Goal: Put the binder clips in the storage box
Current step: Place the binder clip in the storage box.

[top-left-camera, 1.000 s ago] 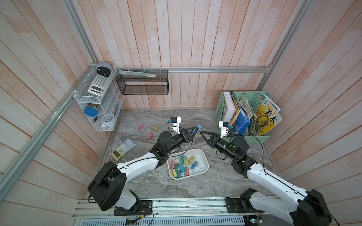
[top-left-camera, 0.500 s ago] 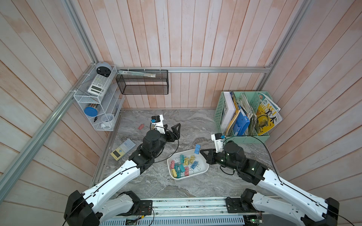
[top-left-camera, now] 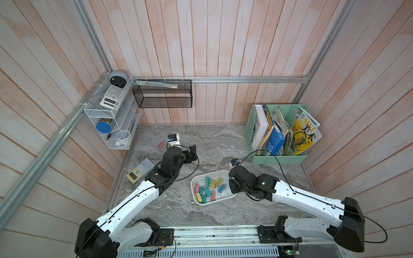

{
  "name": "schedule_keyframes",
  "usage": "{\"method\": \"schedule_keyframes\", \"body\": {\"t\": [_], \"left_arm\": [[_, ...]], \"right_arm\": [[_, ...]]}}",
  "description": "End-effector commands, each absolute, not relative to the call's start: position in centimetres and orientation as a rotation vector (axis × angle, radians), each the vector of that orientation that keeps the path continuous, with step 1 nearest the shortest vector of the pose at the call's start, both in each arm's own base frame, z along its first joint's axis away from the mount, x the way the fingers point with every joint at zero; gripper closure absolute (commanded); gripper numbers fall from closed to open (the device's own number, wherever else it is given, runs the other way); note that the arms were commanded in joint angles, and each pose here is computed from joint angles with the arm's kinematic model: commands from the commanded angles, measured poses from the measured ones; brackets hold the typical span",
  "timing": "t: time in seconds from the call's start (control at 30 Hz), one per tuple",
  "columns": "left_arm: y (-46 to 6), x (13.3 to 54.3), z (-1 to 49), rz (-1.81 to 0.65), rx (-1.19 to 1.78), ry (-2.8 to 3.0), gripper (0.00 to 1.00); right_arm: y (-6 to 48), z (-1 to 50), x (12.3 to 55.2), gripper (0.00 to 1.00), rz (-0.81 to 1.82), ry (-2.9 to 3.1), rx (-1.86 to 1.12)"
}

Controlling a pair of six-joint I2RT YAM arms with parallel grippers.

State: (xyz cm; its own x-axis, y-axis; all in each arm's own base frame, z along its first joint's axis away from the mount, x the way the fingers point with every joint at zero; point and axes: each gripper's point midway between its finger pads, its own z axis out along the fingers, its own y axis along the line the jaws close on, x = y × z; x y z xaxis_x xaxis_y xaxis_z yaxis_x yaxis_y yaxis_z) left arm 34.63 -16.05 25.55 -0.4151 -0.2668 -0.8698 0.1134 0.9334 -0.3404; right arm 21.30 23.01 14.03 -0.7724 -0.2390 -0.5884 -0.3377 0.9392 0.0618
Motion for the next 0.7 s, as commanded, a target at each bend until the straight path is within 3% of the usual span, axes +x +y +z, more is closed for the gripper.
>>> {"method": "schedule_keyframes", "body": {"t": [0.0,0.2,0.33,0.67], "left_arm": [[-14.5,35.1,24.0,-0.341,-0.156,2.014,0.0],[-11.6,36.2,21.5,-0.232,-0.255,2.115,0.0],[-9.8,36.9,20.0,-0.181,-0.318,2.174,0.01],[-5.2,40.0,15.4,0.065,-0.366,2.383,0.11]], "right_arm": [[23.9,13.8,22.3,1.0,0.16,2.475,-0.439],[23.8,11.3,22.4,1.0,0.036,2.554,-0.477],[24.7,10.4,21.6,0.82,0.046,2.629,-0.552],[24.2,17.6,22.0,0.61,0.261,2.439,-0.4]]}}
